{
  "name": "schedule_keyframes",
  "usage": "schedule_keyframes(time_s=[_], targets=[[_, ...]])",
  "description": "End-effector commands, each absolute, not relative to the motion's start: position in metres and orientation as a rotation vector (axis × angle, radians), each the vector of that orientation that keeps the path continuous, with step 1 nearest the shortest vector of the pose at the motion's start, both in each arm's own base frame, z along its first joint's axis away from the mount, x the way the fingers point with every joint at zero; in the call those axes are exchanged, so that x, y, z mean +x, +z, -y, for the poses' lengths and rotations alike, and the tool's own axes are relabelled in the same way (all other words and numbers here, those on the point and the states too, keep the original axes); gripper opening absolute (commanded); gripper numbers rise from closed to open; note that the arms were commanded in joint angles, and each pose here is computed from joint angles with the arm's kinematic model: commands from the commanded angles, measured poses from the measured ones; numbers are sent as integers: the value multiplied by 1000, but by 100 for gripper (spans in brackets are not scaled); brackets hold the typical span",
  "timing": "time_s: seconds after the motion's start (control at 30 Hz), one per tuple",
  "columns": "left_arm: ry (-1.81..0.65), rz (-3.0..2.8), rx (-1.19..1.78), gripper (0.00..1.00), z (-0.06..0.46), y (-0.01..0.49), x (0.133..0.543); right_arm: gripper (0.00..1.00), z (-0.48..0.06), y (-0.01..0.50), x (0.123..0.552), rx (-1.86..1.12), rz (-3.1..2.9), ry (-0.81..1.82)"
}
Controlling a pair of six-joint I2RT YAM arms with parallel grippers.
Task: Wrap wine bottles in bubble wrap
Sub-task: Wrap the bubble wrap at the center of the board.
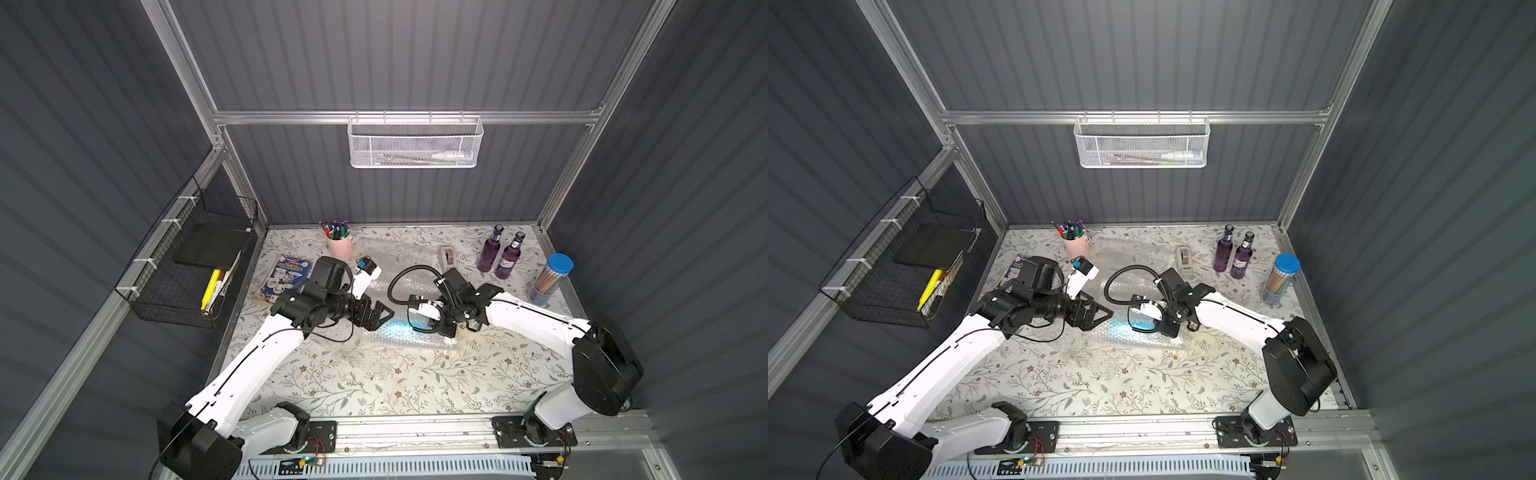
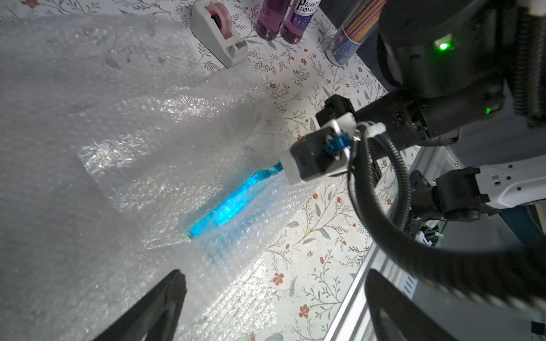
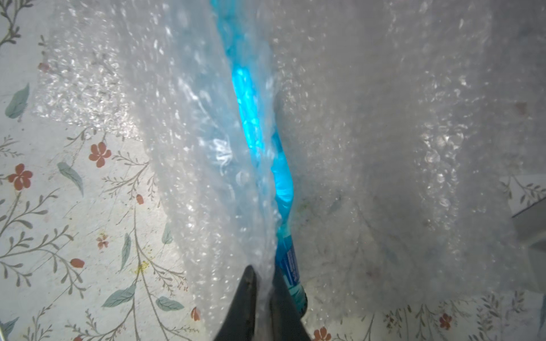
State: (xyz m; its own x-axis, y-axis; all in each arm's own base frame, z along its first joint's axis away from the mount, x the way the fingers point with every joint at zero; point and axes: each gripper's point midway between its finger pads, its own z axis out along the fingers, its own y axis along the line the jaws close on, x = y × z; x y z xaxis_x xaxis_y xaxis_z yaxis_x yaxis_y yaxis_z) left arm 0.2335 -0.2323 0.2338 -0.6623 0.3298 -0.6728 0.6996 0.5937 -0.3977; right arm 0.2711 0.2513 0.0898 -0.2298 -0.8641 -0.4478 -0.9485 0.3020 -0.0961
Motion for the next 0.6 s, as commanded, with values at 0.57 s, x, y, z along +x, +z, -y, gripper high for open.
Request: schedule_keyframes(time_s=[0.57], targets=[[-1130,-2462,939,70,282,132,268,29,-254,77,315,-1559,-2148,239]])
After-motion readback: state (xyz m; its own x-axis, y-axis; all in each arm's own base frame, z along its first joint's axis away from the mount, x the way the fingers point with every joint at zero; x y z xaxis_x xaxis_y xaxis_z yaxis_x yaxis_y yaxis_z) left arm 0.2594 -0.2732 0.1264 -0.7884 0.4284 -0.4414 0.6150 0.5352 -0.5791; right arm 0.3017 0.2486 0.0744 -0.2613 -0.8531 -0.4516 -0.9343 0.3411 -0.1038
